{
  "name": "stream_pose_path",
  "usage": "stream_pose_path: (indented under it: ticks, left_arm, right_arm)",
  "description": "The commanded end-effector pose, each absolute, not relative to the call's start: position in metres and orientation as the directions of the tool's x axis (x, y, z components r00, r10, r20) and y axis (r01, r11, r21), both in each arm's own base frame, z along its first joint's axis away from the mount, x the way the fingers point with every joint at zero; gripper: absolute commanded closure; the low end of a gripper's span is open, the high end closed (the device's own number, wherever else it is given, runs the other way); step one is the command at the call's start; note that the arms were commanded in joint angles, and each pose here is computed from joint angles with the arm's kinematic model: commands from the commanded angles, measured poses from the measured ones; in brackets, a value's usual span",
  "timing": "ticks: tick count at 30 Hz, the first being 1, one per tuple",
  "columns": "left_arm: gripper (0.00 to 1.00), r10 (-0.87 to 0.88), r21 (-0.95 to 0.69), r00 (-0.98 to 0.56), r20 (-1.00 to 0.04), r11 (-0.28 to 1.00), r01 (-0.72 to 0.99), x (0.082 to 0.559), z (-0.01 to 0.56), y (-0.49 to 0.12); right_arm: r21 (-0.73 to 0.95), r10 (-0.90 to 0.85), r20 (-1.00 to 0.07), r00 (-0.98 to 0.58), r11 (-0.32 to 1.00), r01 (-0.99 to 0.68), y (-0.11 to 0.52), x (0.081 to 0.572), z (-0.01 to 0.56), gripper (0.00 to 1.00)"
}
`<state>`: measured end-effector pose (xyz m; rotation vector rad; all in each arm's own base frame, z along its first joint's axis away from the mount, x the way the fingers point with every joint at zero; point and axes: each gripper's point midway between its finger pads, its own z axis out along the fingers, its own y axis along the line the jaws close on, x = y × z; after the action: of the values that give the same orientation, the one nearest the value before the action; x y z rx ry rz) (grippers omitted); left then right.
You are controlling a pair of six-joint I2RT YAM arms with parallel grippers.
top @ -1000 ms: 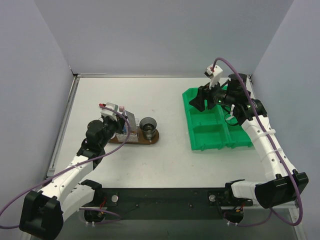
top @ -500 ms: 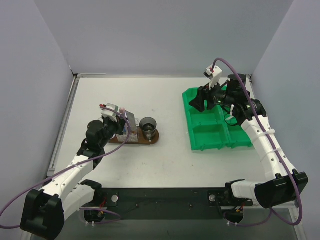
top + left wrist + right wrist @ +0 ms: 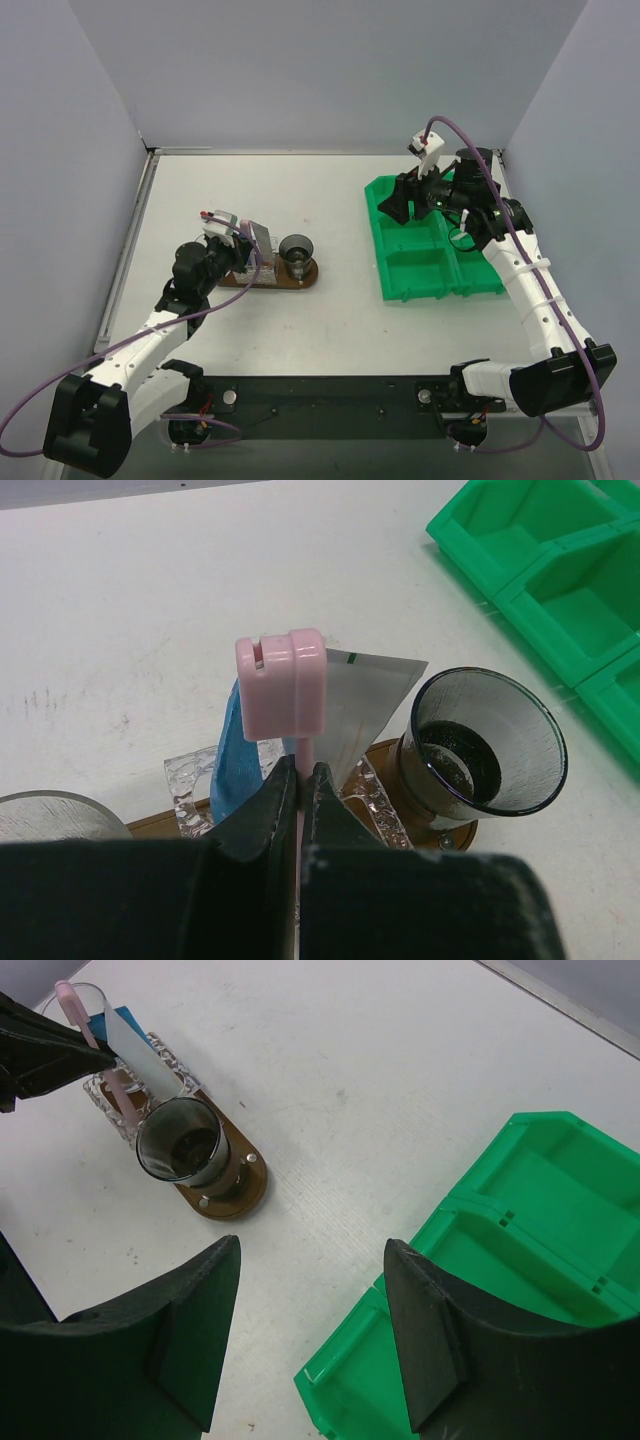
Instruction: Prepare toiletry sets of a toothbrush and toothpaste on the tray
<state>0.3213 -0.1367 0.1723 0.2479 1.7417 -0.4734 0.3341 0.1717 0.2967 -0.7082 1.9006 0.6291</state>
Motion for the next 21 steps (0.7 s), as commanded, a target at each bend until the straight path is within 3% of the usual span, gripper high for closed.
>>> stream_pose_path:
  ticks: [1, 9, 21]
  left_arm:
    - [0.98, -0.121, -0.188, -0.175, -0.977, 0.879, 0.439, 0.3249, 0.1871, -0.1396]
    - [0.84, -0.127, -0.201, -0.188, -0.974, 0.865, 0.459, 0.3237, 0.1824, -0.1417]
    - [0.78, -0.131, -0.211, -0.198, -0.971, 0.86, 0.466, 0.3235, 0.1807, -0.1391]
  right_arm:
    - [0.087, -0.189, -0.94, -0.284, 0.672, -0.736, 0.1744, 0.3342, 0.3151, 0.45]
    - [0.087, -0.188, -0.941, -0.283, 0.67, -0.738, 0.1748, 0.3339, 0.3159, 0.45]
    - [0.085, -0.192, -0.94, -0.282, 0.668, -0.74, 0.1746, 0.3329, 0.3147, 0.45]
